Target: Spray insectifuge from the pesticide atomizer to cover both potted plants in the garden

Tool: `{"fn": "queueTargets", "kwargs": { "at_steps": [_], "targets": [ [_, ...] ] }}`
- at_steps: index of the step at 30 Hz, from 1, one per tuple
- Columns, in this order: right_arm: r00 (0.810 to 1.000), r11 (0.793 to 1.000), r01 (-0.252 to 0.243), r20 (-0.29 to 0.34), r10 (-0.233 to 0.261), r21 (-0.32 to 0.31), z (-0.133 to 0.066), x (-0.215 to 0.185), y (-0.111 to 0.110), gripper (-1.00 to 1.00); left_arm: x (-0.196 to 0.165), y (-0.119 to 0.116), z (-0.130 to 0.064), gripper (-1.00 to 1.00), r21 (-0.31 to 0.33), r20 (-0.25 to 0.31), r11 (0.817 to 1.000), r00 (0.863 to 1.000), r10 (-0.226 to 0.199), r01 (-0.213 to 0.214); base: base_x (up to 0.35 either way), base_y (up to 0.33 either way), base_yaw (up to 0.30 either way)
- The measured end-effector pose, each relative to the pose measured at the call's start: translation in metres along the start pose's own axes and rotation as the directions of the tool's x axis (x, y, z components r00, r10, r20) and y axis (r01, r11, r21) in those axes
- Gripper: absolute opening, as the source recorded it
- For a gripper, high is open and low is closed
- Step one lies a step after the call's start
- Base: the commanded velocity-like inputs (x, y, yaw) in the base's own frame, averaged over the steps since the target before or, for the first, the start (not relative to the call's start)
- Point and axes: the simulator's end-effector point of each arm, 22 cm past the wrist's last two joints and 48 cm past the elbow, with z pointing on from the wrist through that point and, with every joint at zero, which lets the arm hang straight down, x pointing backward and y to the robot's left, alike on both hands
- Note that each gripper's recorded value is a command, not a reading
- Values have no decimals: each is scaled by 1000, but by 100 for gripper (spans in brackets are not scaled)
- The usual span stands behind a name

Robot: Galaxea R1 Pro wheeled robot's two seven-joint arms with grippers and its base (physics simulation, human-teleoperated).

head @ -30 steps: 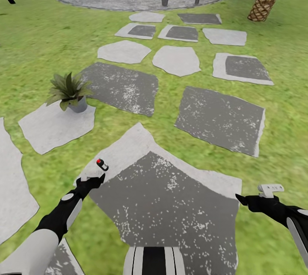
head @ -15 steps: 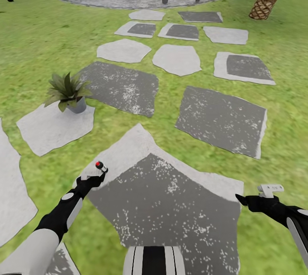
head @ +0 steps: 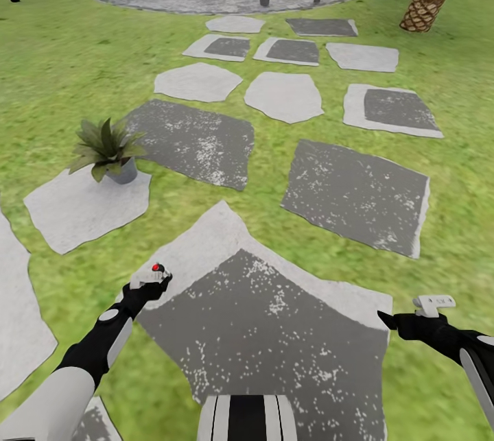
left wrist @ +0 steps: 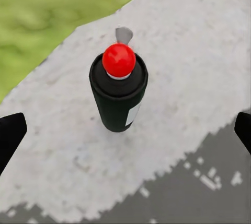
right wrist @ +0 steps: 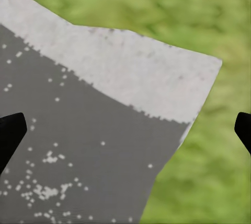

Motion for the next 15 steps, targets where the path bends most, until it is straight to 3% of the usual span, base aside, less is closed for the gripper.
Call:
{"fn": "queueTargets", "kwargs": {
  "at_steps": [15],
  "targets": [
    [1000,1000,0,0,0,0,0,0,0,100,3,2,-1,100,-2,-3,1000,1000,0,0,13,0,0]
  ]
}}
